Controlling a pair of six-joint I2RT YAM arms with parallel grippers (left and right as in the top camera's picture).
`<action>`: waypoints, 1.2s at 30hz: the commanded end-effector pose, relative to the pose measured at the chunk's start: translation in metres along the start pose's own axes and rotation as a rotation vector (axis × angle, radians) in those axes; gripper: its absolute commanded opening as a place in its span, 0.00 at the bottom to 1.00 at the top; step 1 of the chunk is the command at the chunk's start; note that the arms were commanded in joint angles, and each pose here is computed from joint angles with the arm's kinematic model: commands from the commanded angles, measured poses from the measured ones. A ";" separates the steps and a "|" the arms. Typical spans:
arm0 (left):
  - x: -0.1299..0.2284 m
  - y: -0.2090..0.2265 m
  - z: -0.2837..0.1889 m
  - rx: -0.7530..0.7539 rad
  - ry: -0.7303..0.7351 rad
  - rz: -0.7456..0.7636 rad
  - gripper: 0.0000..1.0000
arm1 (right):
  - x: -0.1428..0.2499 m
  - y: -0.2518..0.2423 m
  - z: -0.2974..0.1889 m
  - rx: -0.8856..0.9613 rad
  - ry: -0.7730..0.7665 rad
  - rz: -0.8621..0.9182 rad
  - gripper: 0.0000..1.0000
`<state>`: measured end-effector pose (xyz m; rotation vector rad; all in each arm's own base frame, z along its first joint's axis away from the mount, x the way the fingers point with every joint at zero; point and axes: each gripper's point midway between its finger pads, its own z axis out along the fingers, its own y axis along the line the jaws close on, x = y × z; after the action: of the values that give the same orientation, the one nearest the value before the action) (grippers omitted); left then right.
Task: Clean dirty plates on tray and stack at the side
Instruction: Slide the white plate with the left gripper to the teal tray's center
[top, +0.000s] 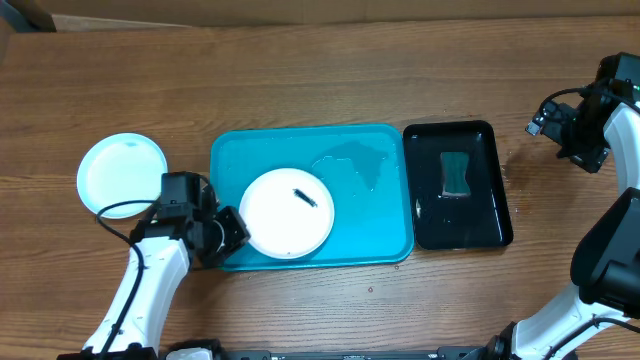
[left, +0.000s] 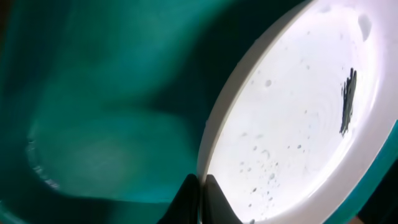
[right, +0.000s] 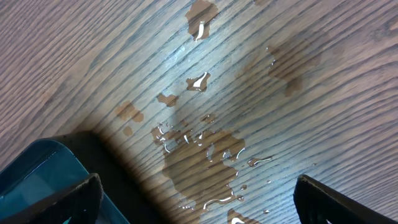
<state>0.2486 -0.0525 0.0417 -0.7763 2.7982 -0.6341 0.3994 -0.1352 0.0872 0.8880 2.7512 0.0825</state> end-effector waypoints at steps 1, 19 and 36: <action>0.007 -0.019 0.006 0.053 0.022 -0.014 0.04 | -0.011 0.003 -0.010 -0.011 -0.037 0.004 1.00; -0.018 -0.092 0.008 -0.073 0.034 0.195 0.04 | -0.011 0.003 -0.010 -0.011 -0.037 0.004 1.00; -0.027 -0.112 0.048 -0.188 0.062 0.343 0.04 | -0.011 0.003 -0.010 -0.011 -0.037 0.004 1.00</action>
<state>0.3259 -0.1399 0.0477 -0.3695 3.0020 -0.4221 0.3994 -0.1351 0.0872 0.8877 2.7511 0.0846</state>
